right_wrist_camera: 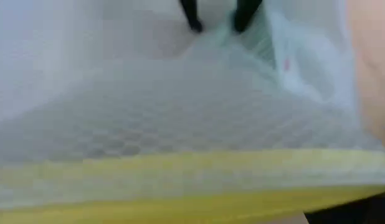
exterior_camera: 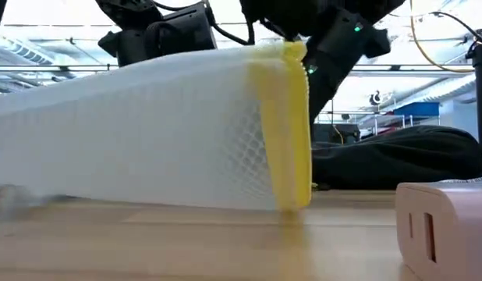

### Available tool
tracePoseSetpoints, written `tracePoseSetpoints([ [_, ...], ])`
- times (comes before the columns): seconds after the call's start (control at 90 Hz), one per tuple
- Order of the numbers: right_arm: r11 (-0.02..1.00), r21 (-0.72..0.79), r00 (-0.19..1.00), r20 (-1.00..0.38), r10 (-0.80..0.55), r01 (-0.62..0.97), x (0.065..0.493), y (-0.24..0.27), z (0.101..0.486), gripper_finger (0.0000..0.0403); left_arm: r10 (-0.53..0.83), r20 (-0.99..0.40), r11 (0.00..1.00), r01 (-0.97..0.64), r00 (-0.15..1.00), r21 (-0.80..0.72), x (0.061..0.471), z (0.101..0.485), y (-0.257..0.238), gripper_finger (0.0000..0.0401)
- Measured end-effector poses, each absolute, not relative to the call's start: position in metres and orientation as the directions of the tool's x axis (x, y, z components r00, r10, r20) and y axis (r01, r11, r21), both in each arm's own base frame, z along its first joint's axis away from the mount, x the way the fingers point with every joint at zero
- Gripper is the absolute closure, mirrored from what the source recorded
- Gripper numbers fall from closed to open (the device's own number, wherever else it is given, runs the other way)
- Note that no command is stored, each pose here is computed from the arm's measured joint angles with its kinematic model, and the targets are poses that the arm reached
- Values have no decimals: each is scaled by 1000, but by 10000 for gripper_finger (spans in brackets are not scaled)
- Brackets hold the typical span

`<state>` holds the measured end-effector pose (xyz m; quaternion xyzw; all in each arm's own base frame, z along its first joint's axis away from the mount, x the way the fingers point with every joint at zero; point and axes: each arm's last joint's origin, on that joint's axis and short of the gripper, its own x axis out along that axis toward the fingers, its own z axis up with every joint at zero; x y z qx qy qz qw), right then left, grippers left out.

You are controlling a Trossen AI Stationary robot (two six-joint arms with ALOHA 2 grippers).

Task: Unpack backpack
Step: Remove the earphones from the green zip bag

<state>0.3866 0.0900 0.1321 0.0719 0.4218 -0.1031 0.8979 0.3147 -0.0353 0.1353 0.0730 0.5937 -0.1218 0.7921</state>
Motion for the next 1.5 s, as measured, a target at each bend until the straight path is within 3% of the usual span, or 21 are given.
tracePoseSetpoints([
  [0.2, 980, 32, 747, -652, -129, 197, 406, 77, 137, 51, -126, -954, 956, 291, 271, -44, 315, 136, -36, 267],
  [0.611, 987, 34, 733, -673, -94, 158, 418, 69, 93, 60, -138, -958, 940, 337, 251, -47, 313, 136, -40, 267],
  [0.756, 987, 68, 726, -685, -62, 148, 418, 67, 92, 136, -139, -958, 942, 331, 252, -50, 313, 136, -40, 267],
  [0.967, 985, 95, 696, -717, -34, 147, 416, 62, 90, 353, -141, -958, 950, 305, 251, -60, 313, 137, -40, 267],
  [1.011, 987, 100, 693, -721, -18, 129, 416, 61, 91, 382, -140, -960, 952, 301, 244, -63, 313, 137, -40, 267],
  [1.233, 987, 118, 672, -741, 13, 111, 409, 66, 111, 402, -141, -971, 958, 273, 193, -85, 309, 138, -41, 267],
  [1.5, 992, 79, 548, -836, 14, 95, 381, 75, 138, 402, -137, -980, 974, 200, 146, -107, 302, 139, -44, 267],
])
